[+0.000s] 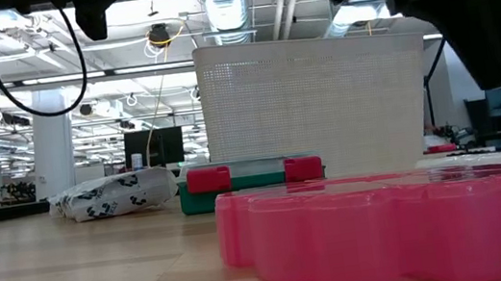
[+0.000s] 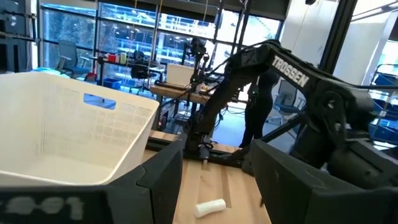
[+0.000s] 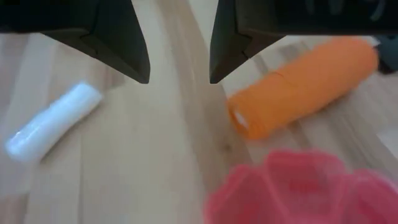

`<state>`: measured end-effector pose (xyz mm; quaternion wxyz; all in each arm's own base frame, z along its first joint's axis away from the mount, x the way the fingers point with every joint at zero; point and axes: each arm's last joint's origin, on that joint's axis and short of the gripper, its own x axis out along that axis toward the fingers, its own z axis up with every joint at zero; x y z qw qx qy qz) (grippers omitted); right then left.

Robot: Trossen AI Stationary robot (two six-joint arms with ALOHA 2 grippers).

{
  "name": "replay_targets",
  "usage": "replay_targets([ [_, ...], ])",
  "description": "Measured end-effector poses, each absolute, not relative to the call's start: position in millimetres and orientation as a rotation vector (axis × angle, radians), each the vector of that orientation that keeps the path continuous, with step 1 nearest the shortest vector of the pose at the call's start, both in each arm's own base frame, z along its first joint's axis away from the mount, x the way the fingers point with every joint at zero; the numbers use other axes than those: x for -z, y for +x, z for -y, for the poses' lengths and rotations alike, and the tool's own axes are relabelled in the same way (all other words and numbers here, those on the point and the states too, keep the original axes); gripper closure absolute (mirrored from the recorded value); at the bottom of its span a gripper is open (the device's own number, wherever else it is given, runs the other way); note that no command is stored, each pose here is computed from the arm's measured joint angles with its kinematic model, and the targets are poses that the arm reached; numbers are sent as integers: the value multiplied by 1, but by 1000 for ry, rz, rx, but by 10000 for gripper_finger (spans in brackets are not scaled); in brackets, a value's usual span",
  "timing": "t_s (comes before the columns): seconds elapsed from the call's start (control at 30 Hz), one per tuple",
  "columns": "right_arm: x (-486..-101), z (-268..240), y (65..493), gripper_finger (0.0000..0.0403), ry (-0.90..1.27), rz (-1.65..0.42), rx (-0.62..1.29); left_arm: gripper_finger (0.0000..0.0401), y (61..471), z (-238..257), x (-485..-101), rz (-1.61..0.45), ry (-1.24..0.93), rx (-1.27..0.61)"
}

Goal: Pick & place medical supplies in basket/bin
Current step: Put the white bandage into the white bin

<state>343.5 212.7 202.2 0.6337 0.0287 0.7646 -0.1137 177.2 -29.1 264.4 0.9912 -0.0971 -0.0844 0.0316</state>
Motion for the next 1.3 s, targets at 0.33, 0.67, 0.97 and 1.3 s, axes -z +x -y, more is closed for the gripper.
replay_targets([
  [0.33, -209, -161, 299, 244, 133, -1609, 447, 223, 177, 29, -264, 166, -211, -62],
  [0.67, -168, -99, 279, 244, 274, -1539, 577, 223, 177, 29, -265, 175, -209, -70],
  [0.97, -161, -87, 280, 244, 375, -1587, 507, 223, 177, 29, -265, 176, -207, -71],
  [1.3, -171, -96, 283, 243, 470, -1486, 486, 223, 177, 29, -265, 176, -206, -71],
])
